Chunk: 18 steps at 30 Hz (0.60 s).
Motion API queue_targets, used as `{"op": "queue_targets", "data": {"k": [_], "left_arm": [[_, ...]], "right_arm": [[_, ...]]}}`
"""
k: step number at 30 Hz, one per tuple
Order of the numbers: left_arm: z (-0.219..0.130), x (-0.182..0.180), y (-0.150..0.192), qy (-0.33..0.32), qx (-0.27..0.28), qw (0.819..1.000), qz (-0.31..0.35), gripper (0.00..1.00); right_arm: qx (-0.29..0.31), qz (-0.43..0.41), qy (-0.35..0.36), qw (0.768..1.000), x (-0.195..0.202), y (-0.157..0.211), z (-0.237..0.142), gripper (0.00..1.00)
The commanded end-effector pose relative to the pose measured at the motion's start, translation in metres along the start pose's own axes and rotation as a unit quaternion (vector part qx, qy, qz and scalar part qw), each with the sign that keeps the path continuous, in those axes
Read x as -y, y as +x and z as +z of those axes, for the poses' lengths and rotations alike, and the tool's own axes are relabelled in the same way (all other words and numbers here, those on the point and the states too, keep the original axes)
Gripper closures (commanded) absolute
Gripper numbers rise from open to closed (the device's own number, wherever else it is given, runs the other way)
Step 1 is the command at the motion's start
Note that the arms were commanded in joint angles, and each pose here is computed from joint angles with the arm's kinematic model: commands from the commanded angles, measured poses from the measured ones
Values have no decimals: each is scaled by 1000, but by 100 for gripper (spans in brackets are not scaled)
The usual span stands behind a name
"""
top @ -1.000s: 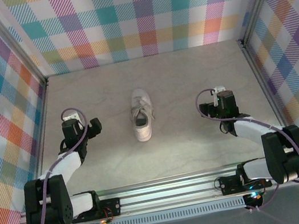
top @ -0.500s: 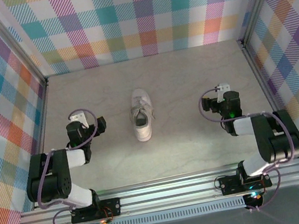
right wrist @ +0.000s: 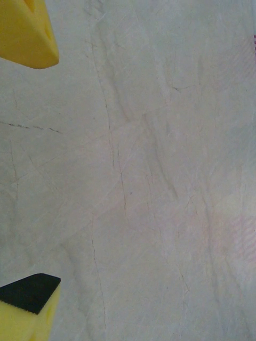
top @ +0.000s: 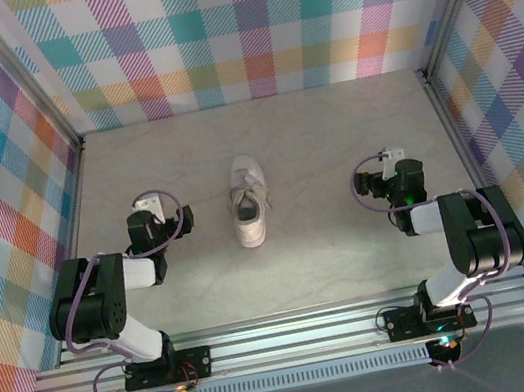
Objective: Tie the shoes
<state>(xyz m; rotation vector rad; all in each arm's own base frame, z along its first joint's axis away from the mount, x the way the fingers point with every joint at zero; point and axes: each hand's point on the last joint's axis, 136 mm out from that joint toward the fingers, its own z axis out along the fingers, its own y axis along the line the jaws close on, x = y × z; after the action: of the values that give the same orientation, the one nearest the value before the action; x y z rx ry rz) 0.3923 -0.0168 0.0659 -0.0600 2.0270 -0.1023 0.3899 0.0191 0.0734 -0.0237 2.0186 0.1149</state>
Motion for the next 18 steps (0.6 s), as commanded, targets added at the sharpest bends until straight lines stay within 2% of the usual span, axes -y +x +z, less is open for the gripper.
{"op": "queue_targets", "data": {"k": [1,18], "left_arm": [[2,1,-17,-2,25,1000,9,0],[2,1,-17,-2,25,1000,9,0]], "right_arm": [[29,-1,-12,999,-3,-19,0,1],[27,-1,-14,1000,-4,-19,1,1]]}}
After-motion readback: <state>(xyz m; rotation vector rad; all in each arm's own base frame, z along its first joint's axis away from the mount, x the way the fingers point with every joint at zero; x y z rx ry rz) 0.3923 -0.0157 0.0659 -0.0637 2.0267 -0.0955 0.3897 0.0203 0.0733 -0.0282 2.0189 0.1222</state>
